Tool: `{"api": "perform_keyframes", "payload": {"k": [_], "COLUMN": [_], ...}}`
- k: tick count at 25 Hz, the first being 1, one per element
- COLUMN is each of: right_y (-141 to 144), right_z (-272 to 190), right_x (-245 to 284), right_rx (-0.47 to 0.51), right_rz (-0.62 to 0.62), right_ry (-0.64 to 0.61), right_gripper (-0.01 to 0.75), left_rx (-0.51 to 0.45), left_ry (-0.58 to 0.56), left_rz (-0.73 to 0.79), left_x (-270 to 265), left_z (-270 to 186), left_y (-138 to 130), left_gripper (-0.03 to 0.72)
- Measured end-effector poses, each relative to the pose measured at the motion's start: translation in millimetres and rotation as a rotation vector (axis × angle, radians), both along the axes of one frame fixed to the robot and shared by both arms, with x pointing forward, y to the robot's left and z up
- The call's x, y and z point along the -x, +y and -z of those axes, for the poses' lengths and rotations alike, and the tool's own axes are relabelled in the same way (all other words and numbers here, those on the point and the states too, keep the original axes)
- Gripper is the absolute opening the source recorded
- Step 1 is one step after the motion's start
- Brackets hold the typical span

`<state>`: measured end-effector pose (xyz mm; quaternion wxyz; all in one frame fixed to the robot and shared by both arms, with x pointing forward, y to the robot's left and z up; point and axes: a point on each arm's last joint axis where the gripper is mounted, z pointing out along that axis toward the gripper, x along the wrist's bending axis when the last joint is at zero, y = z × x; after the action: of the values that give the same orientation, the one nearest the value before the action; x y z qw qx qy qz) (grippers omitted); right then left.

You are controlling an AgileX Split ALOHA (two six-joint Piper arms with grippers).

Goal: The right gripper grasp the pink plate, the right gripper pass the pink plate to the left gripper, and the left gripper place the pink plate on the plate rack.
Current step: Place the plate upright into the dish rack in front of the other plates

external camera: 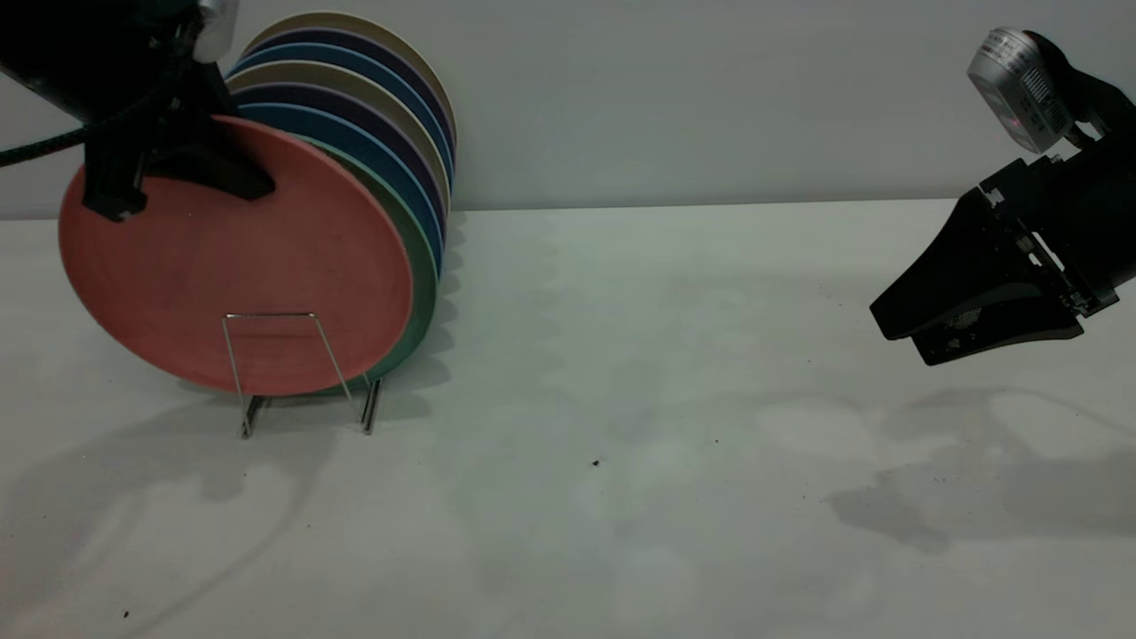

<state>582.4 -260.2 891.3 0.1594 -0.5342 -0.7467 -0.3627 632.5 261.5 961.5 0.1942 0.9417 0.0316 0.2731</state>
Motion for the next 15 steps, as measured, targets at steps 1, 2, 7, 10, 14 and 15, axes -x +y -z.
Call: {"api": "perform_keyframes", "payload": {"k": [1,2,7,10,14,15], "right_y": [0.0,0.0,-0.1,-0.1,-0.1,-0.1], "right_z": [0.0,0.0,0.1,0.1,0.1,0.1], "right_x": [0.0,0.0,0.0,0.0,0.0,0.0], "right_rx": [0.0,0.0,0.002,0.001,0.001,0.002], "right_rz": [0.0,0.0,0.0,0.0,0.0,0.0], "right_ry": [0.0,0.0,0.0,0.0,0.0,-0.001], "right_gripper": [0.532,0.532,0.532,0.532,0.532,0.532], "left_rx": [0.003,0.004,0.011,0.014,0.041,0.05], "left_ry": [0.001,0.003,0.007,0.008,0.0,-0.009], "left_rz": [-0.001,0.0,0.001,-0.001,-0.018,-0.024], "left_x": [0.0,0.2,0.4,0.4,0.5,1.0], "left_z": [0.0,0.0,-0.2,-0.3,-4.6,-8.5], "left_y": [-0.1,-0.3,-0.8,-1.0,-2.0,-2.4], "left_gripper": [0.125,0.135,0.295,0.366,0.397,0.399]}}
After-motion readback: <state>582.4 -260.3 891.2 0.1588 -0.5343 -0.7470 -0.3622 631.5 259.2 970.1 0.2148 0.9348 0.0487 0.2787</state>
